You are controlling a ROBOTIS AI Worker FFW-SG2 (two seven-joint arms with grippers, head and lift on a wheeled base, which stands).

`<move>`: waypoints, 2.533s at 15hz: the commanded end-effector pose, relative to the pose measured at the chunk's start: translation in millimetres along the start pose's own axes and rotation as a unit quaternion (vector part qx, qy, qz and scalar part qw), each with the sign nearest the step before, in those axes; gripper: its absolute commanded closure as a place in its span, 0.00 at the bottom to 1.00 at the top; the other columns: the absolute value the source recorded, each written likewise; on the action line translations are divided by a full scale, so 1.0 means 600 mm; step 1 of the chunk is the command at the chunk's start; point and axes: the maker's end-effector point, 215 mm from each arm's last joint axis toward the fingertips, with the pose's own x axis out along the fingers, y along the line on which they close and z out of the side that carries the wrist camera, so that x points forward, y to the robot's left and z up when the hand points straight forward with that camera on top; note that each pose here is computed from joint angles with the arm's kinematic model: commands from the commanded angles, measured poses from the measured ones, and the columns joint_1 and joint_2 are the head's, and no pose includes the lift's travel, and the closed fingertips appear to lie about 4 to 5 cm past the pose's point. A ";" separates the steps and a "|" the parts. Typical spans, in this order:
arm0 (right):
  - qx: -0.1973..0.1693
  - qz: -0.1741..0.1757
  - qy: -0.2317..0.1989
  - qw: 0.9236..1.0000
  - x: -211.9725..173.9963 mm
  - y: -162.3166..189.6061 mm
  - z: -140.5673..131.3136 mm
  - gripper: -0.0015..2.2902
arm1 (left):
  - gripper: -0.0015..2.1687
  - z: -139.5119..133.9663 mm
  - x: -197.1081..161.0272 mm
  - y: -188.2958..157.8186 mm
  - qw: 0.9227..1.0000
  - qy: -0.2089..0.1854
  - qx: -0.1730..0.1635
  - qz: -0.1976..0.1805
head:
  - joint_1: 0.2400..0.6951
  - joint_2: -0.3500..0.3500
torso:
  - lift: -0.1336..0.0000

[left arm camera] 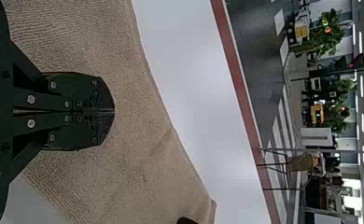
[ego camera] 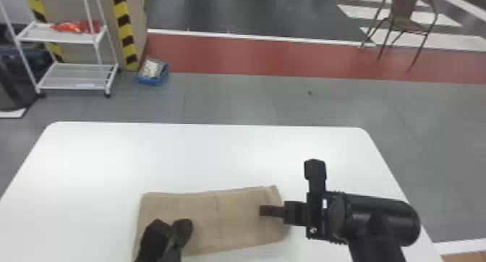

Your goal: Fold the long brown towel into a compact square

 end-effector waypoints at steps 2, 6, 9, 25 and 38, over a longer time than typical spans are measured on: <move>0.013 0.024 0.003 1.000 0.007 0.015 0.003 0.36 | 0.78 -0.010 0.002 0.001 1.000 0.004 0.001 0.003 | 1.00 0.29 | 1.00; 0.036 0.063 -0.003 0.997 -0.005 0.038 0.004 0.42 | 0.78 -0.010 0.003 -0.006 1.000 0.006 0.005 0.004 | 1.00 0.32 | 1.00; 0.045 0.085 -0.007 0.995 -0.023 0.055 0.000 0.42 | 0.78 -0.009 0.004 -0.013 1.000 0.007 0.008 0.002 | 1.00 0.32 | 1.00; 0.043 0.159 -0.011 0.986 -0.069 0.154 0.009 0.42 | 0.78 0.040 -0.028 0.040 0.999 -0.024 -0.030 0.005 | 1.00 0.40 | 1.00; 0.009 0.215 -0.016 0.976 -0.101 0.264 0.035 0.42 | 0.78 -0.029 0.007 0.023 1.000 0.025 -0.016 -0.008 | 1.00 0.53 | 1.00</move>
